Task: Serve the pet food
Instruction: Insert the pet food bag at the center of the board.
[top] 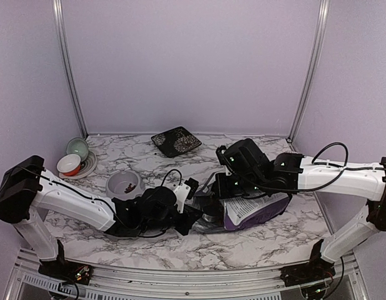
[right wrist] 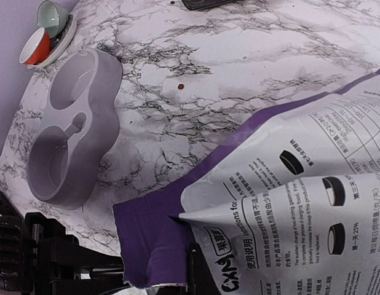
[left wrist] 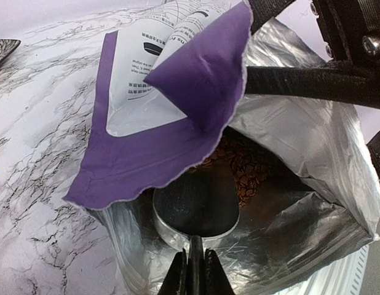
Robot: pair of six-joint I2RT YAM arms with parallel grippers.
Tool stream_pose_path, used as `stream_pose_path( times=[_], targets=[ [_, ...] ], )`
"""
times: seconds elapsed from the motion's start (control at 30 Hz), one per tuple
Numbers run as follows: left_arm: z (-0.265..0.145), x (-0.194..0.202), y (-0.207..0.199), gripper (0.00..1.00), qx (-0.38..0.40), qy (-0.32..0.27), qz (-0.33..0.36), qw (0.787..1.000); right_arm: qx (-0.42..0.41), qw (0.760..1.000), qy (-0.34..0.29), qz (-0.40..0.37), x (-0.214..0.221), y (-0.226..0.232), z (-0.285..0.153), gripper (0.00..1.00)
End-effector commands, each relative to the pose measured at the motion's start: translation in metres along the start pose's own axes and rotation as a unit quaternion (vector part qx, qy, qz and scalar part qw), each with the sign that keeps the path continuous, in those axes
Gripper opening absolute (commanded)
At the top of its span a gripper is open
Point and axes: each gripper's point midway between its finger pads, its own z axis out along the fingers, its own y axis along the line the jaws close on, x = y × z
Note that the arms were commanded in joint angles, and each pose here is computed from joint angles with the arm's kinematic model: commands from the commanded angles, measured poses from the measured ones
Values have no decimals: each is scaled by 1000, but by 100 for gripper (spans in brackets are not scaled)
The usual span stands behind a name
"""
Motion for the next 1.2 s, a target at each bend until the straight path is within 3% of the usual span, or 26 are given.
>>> stream_pose_path(
  times=[0.0,0.9,1.07,1.17],
  targets=[
    [8,-6,-3,0,-2,-15,-3,1000,-14,999,-30,11,-21,13,-5,0],
    [21,-1,-3,0,1,-13,-33,999,-10,999,-31,17,-18,9,-6,0],
    [21,4,-6,19,9,-5,-49,999,-11,999,-31,17,-18,9,-6,0],
    [18,3,-7,26,15,-4,-59,998,-10,999,-31,17,-18,8,-7,0]
  ],
)
